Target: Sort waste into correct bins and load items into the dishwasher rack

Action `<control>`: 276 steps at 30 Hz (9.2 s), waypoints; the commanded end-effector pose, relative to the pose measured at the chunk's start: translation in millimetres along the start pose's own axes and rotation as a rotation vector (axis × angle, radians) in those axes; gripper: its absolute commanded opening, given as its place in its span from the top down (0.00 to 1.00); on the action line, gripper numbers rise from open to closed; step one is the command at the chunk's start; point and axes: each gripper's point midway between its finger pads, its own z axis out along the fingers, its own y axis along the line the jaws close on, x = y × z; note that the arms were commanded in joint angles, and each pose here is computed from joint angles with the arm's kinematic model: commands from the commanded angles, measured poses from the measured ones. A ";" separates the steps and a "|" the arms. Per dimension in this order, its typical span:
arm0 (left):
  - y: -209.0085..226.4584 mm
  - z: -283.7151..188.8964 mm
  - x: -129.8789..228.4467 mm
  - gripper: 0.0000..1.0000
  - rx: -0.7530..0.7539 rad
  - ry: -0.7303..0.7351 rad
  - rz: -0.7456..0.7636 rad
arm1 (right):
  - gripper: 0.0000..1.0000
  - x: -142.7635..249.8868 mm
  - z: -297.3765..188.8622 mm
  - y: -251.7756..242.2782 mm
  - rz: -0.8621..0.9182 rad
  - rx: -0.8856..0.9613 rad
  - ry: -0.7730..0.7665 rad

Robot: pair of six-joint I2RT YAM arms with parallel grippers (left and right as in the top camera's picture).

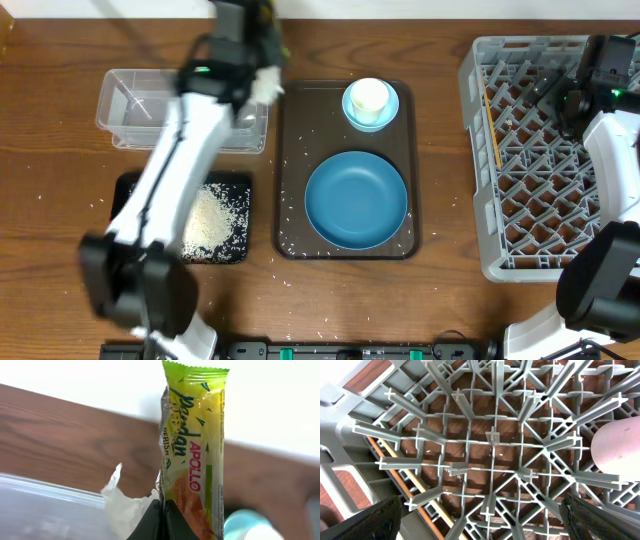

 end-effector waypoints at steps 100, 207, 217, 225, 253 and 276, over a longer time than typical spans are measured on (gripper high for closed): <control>-49.8 -47.3 140.0 0.11 -0.064 0.352 0.532 | 0.01 1.1 3.8 -2.2 0.019 0.010 0.006; 232.2 -63.9 81.1 0.08 -0.588 0.459 -0.251 | 0.65 238.6 -23.2 314.1 -0.852 -0.286 0.309; 232.2 -63.9 81.1 0.08 -0.588 0.459 -0.251 | 0.72 236.4 -13.6 305.2 -0.866 -0.224 0.284; 232.2 -63.9 81.1 0.08 -0.588 0.459 -0.251 | 0.87 238.5 -15.1 305.2 -0.871 -0.224 0.288; 232.2 -63.8 81.0 0.08 -0.587 0.459 -0.251 | 0.99 12.8 -176.4 204.8 -0.595 -0.418 0.005; 232.2 -63.8 81.0 0.08 -0.587 0.459 -0.251 | 0.99 -130.9 -63.3 24.3 -0.292 -0.829 0.002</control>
